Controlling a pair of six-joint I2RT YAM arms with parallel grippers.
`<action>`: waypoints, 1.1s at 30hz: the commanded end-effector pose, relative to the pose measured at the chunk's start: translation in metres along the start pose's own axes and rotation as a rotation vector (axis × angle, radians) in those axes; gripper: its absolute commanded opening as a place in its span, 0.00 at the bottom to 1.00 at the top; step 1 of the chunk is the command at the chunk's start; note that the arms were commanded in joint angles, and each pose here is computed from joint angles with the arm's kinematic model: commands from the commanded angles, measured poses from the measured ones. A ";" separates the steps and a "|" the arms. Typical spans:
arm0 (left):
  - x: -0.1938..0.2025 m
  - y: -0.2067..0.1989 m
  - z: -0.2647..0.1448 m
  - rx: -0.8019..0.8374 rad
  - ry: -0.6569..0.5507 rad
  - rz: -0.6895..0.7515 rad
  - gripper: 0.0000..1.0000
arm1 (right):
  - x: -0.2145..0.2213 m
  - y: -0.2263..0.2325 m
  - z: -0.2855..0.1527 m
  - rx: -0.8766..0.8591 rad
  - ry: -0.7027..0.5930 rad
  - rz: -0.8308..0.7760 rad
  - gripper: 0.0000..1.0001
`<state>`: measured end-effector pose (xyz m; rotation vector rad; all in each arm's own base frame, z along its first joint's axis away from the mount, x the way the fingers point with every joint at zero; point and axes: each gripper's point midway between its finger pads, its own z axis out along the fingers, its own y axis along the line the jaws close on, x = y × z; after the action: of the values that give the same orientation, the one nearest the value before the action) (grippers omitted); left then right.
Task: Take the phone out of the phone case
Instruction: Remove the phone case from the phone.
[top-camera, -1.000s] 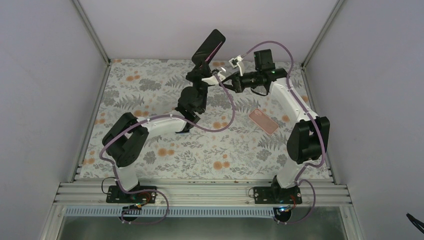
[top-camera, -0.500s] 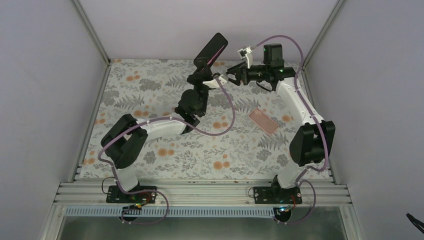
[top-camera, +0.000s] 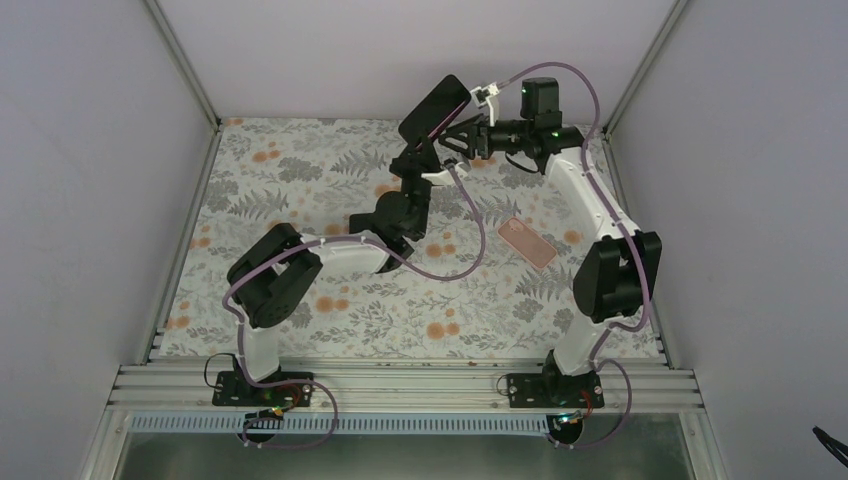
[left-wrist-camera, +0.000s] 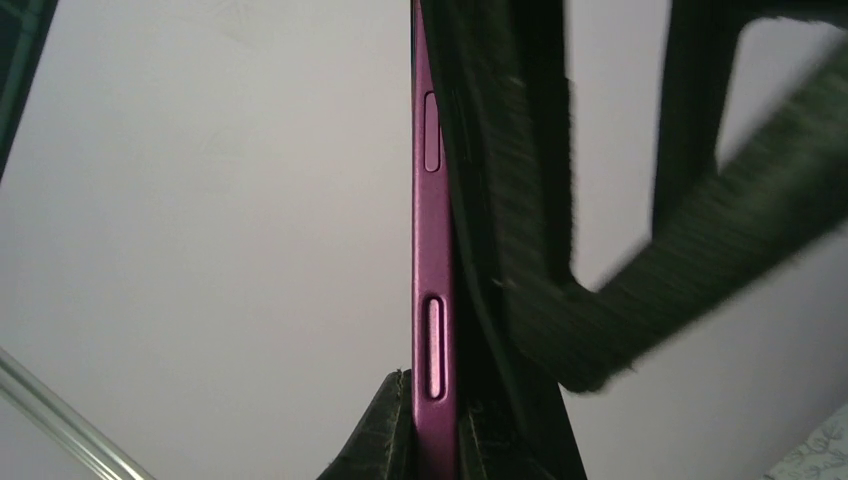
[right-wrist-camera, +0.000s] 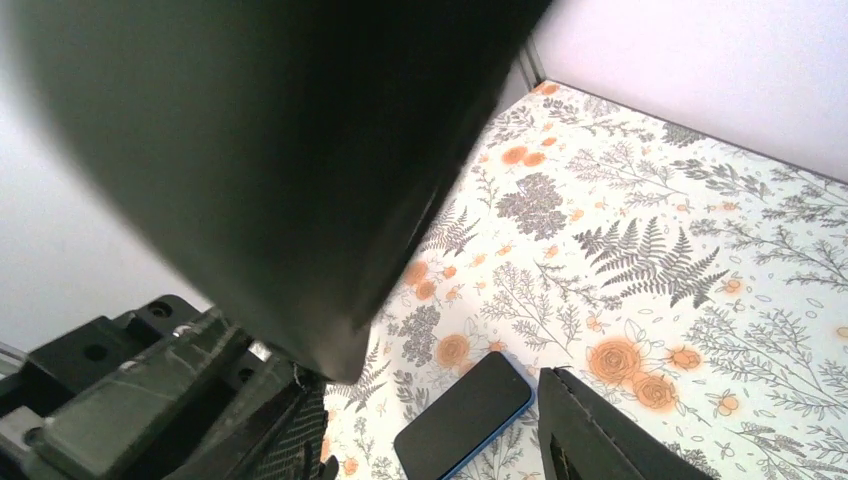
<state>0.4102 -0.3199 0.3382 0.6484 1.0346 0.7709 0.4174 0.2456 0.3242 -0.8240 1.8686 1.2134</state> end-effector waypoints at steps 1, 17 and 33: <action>-0.016 0.041 0.006 -0.129 -0.028 -0.101 0.02 | -0.005 0.005 0.007 -0.048 -0.008 -0.004 0.53; -0.015 0.025 0.008 -0.125 -0.017 -0.076 0.02 | -0.010 0.026 0.002 -0.124 -0.020 -0.018 0.61; -0.029 0.007 -0.002 -0.095 -0.042 -0.064 0.02 | -0.011 0.019 0.008 -0.125 -0.027 0.039 0.68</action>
<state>0.4099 -0.3222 0.3488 0.5439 1.0214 0.7663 0.4166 0.2519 0.3310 -0.8308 1.8275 1.2951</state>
